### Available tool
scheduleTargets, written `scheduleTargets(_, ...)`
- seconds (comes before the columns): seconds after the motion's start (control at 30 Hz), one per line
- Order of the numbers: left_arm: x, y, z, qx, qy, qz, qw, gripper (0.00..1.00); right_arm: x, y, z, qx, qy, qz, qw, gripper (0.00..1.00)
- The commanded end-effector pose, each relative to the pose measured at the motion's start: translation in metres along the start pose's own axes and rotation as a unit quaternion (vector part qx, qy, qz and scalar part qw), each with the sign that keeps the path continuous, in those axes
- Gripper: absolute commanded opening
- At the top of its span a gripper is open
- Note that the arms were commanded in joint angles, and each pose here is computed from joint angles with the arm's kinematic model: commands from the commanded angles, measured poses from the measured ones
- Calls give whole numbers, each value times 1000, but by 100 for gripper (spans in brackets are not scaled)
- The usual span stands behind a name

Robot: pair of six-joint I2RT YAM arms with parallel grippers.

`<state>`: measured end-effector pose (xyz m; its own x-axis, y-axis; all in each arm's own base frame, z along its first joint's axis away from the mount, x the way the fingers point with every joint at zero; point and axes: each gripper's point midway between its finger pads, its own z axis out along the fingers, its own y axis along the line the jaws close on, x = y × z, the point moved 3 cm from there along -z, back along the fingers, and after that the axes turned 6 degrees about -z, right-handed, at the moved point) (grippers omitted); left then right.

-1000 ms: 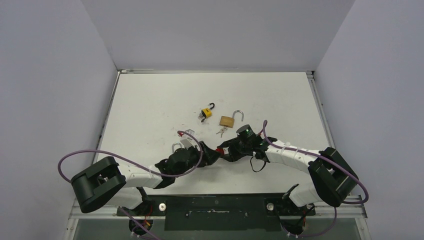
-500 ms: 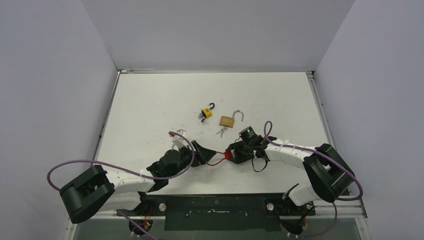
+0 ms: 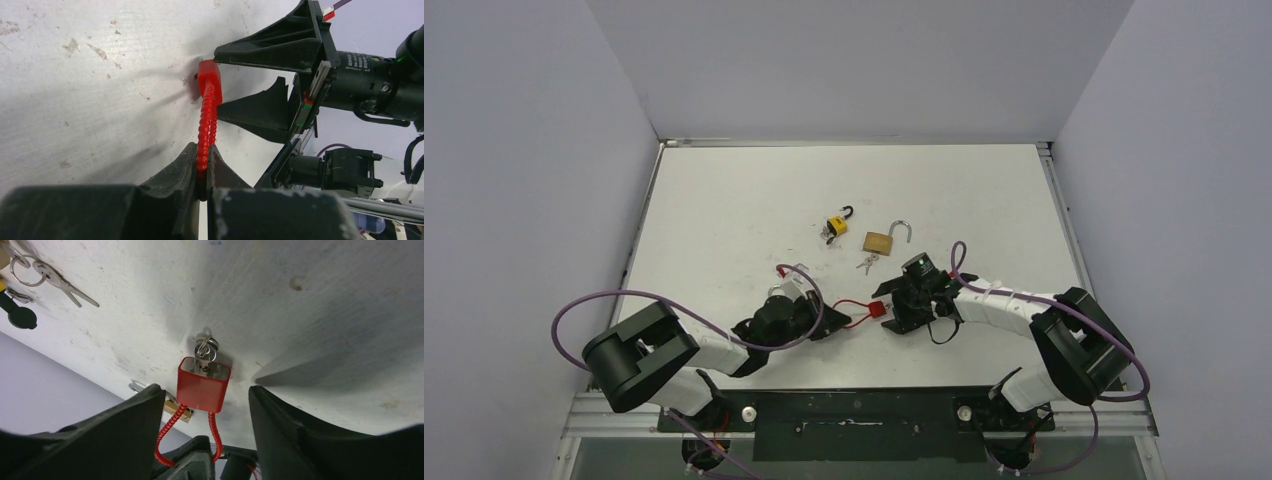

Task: Unlock with the key
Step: Place the lock at the center of the board.

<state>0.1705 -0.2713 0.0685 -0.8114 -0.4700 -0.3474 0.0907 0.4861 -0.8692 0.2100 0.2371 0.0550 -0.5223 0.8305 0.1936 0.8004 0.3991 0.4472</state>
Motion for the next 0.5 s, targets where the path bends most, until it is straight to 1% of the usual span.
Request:
scheduleTargets(0.0,-14,-32,5,70,5,-1,998,0,-5,14,-10,-24,-27,-83,996,74)
scheduleTargets(0.07,-16,-30,5,71,21,-3,997,0,-10,22,-17,-38,-43,-138,989,81)
scheduleTargets(0.13,-17,-27,6,64,41,1,997,0,-19,24,-26,-52,-67,-184,979,85)
scheduleTargets(0.2,-17,-25,5,58,68,5,996,0,-27,30,-40,-93,-91,-243,961,86)
scheduleTargets(0.23,-19,-24,5,52,77,7,996,0,-30,36,-48,-124,-98,-282,946,86)
scheduleTargets(0.3,-21,-16,5,27,96,7,995,0,-34,51,-68,-192,-121,-413,882,86)
scheduleTargets(0.33,-23,-13,5,15,106,8,994,2,-35,54,-75,-204,-133,-463,852,86)
scheduleTargets(0.4,-30,-8,5,-5,122,7,992,15,-36,58,-86,-208,-154,-561,786,86)
scheduleTargets(0.47,-40,-2,5,-24,126,2,992,27,-40,57,-90,-195,-167,-621,741,87)
